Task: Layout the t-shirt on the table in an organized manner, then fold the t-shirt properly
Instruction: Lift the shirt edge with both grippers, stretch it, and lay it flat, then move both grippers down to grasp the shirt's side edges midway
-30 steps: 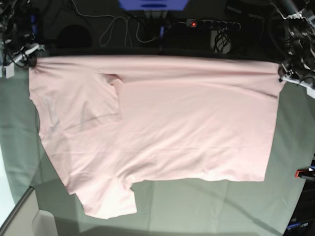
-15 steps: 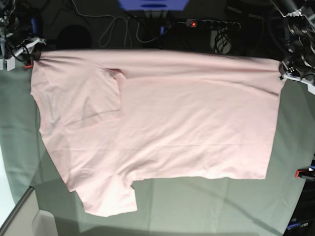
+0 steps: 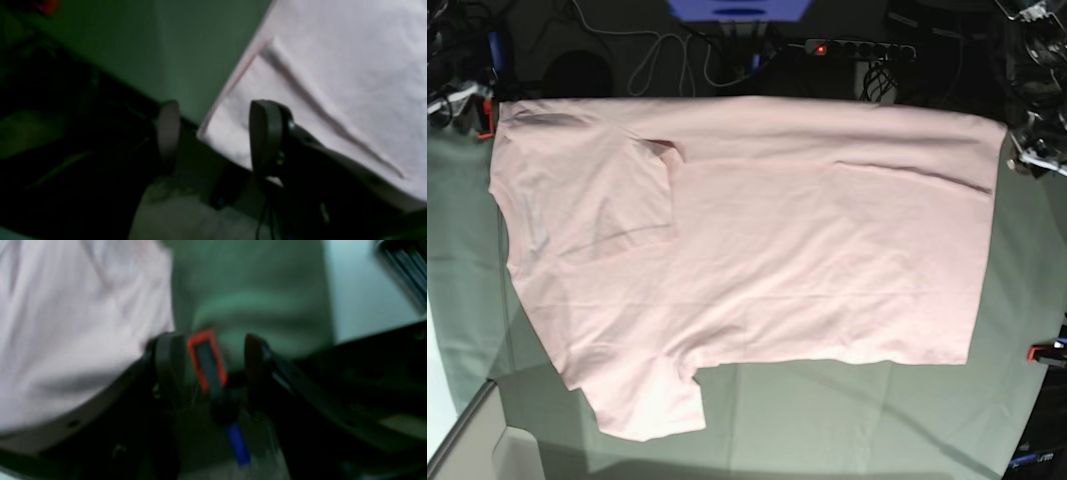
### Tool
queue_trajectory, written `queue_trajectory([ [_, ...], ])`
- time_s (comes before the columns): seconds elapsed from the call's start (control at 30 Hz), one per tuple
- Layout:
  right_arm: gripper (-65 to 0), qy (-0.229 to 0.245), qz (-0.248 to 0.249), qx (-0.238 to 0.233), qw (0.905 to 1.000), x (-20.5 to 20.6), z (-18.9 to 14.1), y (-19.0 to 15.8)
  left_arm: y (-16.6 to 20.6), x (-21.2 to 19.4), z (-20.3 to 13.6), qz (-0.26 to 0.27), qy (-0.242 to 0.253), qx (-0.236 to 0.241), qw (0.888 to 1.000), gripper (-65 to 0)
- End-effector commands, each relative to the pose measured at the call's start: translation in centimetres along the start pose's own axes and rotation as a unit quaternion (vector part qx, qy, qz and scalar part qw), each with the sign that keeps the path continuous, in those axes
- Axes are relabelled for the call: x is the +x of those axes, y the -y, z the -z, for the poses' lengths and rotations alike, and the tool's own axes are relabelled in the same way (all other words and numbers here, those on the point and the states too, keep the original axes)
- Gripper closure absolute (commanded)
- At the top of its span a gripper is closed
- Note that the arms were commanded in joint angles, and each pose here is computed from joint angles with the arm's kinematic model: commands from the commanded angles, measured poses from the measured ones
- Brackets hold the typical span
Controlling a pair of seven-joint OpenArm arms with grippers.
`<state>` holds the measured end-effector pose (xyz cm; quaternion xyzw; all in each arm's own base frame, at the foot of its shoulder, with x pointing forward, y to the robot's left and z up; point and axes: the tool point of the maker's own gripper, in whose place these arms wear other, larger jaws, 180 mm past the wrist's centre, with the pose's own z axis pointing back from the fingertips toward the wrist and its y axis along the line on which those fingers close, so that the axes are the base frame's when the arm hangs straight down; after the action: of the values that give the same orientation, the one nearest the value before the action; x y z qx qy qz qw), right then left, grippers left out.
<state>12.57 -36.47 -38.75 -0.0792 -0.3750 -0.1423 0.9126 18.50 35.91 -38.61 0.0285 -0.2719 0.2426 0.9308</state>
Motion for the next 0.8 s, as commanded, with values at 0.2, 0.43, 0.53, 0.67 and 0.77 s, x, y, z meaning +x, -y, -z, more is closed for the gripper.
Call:
queue_trajectory([
  [0.2,-29.5,0.075,-0.022,0.013,0.9968,6.4,1.4,-0.6,1.3,5.4,-1.7,0.014,0.076,-0.008,0.997,-32.8],
  [0.43,-29.5,0.100,-0.101,0.105,0.9843,14.7,8.4,-7.8,3.8,10.1,-2.1,-0.008,0.132,-0.037,0.990,-32.8],
  [0.53,-29.5,0.080,-0.130,0.133,0.9792,17.8,12.8,-11.0,4.6,11.8,-2.5,-0.012,0.153,-0.047,0.987,-32.8],
  [0.67,-29.6,0.072,-0.124,0.171,0.9747,20.5,17.5,-14.8,4.9,12.6,-2.8,-0.014,0.163,-0.051,0.985,-32.8],
  [0.77,-31.5,0.074,-0.104,0.202,0.9711,20.7,19.6,-17.3,5.0,12.9,-2.9,-0.014,0.167,-0.052,0.984,-32.8],
])
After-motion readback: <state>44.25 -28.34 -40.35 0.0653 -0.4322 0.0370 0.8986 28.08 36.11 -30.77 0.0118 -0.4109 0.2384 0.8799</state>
